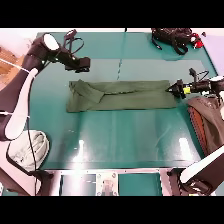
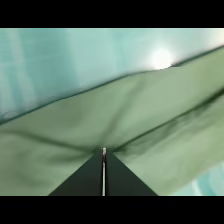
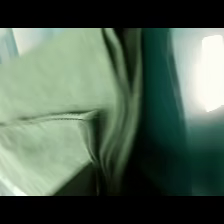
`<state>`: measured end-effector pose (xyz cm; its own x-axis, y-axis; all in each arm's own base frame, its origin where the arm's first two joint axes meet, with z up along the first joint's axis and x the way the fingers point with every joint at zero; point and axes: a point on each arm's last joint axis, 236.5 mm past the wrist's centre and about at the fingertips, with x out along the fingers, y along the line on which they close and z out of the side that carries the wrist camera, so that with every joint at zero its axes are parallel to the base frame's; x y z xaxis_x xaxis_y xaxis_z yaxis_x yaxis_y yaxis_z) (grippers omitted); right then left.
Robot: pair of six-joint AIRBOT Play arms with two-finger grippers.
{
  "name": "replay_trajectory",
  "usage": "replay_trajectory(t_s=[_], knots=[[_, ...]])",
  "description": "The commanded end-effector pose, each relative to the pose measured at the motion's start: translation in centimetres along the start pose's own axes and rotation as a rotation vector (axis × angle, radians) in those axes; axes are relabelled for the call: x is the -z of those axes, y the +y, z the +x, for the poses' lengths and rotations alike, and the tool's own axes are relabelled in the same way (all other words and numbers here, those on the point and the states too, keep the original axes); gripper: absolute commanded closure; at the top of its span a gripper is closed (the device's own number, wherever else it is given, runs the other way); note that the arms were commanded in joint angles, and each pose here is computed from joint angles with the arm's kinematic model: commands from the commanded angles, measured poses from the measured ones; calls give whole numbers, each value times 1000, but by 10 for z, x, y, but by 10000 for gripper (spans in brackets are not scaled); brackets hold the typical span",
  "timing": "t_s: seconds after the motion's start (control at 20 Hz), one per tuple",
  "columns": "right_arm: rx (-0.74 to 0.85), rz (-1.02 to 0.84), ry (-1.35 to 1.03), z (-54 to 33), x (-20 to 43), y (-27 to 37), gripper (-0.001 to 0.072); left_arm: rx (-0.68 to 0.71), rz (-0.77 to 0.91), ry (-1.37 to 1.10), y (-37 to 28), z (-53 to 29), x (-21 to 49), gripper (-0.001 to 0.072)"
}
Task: Fold the shirts.
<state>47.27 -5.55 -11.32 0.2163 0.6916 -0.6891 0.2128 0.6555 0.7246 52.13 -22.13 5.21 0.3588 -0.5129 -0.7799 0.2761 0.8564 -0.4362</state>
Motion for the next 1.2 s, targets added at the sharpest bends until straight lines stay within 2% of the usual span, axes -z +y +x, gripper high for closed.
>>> replay_trajectory(t_s=[0.0, 0.2, 0.4, 0.75, 0.95, 1.15], knots=[[-56, -106, 64, -9, 2, 35, 694, 54, 25, 17, -38, 26, 10, 681], [-102, -232, 26, -62, -4, 110, 694, 96, 25, 74, -75, 95, 42, 681], [-90, -370, 14, -101, 27, 193, 694, 196, -32, 82, -121, 163, 73, 681], [-87, -533, 62, -101, 88, 290, 694, 363, -192, 54, -187, 218, 103, 681], [-99, -579, 111, -79, 104, 309, 694, 384, -206, 99, -186, 212, 106, 681], [-106, -562, 118, -65, 109, 324, 694, 448, -70, 177, -176, 147, 75, 682]])
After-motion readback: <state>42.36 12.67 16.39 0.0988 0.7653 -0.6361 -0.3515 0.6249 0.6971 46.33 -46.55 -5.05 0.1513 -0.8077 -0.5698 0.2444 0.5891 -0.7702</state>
